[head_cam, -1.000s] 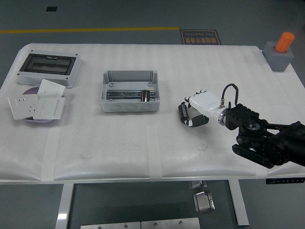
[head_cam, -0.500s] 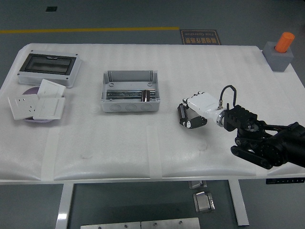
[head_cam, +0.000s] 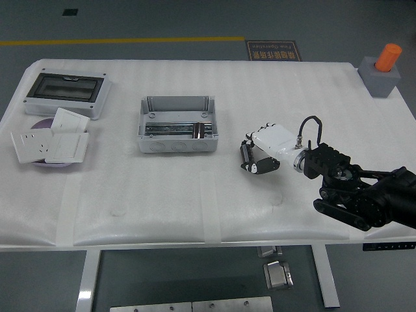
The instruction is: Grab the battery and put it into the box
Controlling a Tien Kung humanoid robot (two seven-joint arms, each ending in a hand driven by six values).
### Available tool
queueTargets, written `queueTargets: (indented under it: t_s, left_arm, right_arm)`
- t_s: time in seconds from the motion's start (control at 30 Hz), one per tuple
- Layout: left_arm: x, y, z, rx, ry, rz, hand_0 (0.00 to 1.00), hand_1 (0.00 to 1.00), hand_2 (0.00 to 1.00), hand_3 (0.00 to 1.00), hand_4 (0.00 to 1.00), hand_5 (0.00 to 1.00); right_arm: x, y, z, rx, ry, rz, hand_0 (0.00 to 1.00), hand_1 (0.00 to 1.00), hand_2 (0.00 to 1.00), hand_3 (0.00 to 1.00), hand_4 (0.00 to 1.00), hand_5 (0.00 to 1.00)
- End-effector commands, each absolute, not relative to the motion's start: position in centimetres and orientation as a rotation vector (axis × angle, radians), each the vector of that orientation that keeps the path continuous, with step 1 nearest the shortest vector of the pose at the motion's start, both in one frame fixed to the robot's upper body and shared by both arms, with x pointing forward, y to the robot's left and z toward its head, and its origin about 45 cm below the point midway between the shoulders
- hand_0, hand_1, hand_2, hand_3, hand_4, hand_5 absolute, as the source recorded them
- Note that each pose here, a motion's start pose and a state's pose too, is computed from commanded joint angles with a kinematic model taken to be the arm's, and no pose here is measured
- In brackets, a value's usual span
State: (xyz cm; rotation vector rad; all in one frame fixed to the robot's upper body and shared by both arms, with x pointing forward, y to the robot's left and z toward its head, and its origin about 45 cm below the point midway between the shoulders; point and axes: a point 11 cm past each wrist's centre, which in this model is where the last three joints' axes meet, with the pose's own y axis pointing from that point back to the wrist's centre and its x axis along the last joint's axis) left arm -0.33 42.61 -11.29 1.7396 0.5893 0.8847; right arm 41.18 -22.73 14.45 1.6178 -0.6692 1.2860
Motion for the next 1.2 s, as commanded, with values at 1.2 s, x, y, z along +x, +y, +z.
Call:
queueTargets:
  t_s: [1.2]
  left_arm:
    - [-0.4, 43.0, -11.2, 1.762, 0.592, 0.867, 0.599, 0.616, 0.430, 0.613, 0.446, 0.518]
  right_arm:
    - [45.6, -11.7, 23.5, 1.808, -0.985, 1.320, 0.811, 0.640, 0.601, 0.659, 0.378, 0.251]
